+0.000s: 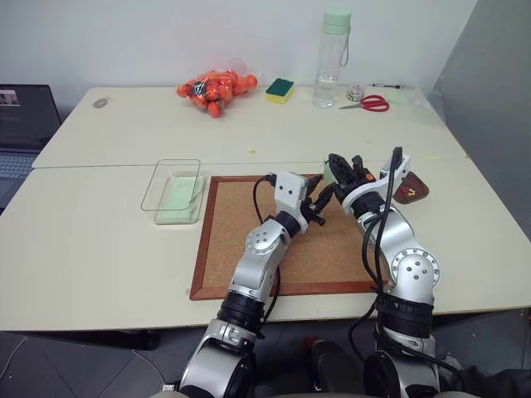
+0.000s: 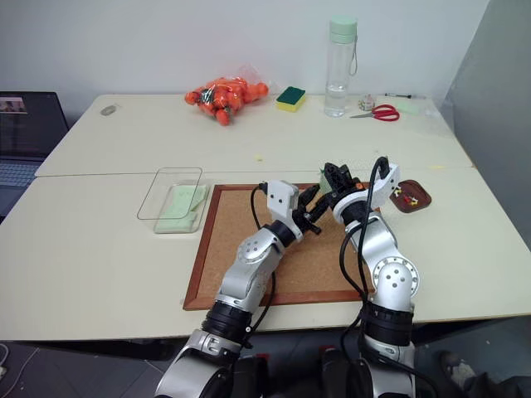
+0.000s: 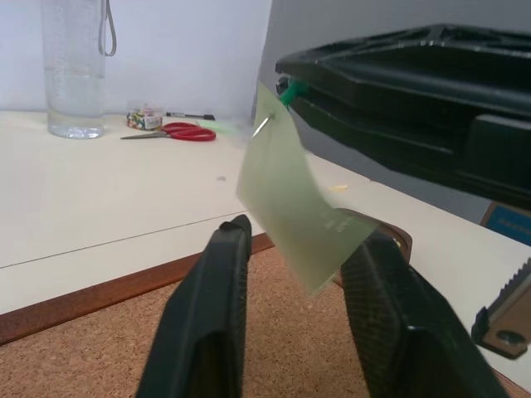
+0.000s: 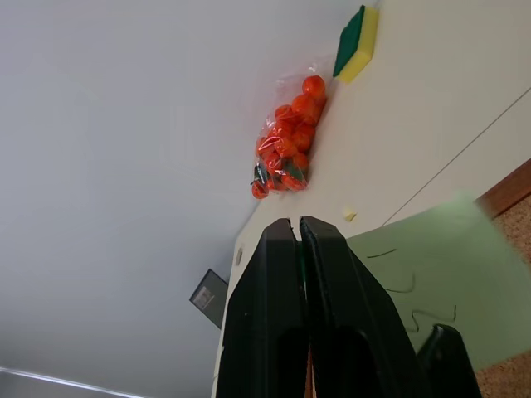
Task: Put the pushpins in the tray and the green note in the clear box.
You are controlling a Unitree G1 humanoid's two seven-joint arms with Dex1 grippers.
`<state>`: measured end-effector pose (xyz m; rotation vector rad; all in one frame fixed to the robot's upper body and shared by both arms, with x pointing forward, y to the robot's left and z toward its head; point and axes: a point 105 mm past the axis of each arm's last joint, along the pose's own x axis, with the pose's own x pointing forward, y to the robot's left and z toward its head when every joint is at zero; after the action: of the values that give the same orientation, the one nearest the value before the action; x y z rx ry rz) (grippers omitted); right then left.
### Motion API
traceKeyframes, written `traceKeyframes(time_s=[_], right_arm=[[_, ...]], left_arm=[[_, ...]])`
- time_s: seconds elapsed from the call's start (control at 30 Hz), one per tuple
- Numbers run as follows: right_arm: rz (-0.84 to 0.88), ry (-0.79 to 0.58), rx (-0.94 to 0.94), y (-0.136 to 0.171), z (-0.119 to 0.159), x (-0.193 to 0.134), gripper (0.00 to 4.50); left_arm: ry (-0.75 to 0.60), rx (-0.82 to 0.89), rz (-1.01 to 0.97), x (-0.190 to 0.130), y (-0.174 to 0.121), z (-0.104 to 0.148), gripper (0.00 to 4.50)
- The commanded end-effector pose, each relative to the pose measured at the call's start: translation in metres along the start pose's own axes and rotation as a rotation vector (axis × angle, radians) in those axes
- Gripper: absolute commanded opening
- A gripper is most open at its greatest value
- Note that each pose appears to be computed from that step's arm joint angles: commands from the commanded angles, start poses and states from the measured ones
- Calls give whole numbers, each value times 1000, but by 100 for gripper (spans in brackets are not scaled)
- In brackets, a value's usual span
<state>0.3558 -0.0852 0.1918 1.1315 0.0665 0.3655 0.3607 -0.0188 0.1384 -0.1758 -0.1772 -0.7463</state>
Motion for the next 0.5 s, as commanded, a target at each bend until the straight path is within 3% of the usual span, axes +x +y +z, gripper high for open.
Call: traceKeyframes(time_s=[0.03,0.17,0.37,0.5], right_arm=[[69,-25,11,19,4,-3,0],[67,-27,10,19,5,-2,0],[65,-35,7,19,7,-2,0],[65,-40,-13,19,7,-3,0]], left_arm=[[-53,20,-15,4,-5,13,80],[-53,20,-14,4,-5,13,6],[-52,13,-3,4,-4,14,1],[-55,-86,19,7,-2,17,1]])
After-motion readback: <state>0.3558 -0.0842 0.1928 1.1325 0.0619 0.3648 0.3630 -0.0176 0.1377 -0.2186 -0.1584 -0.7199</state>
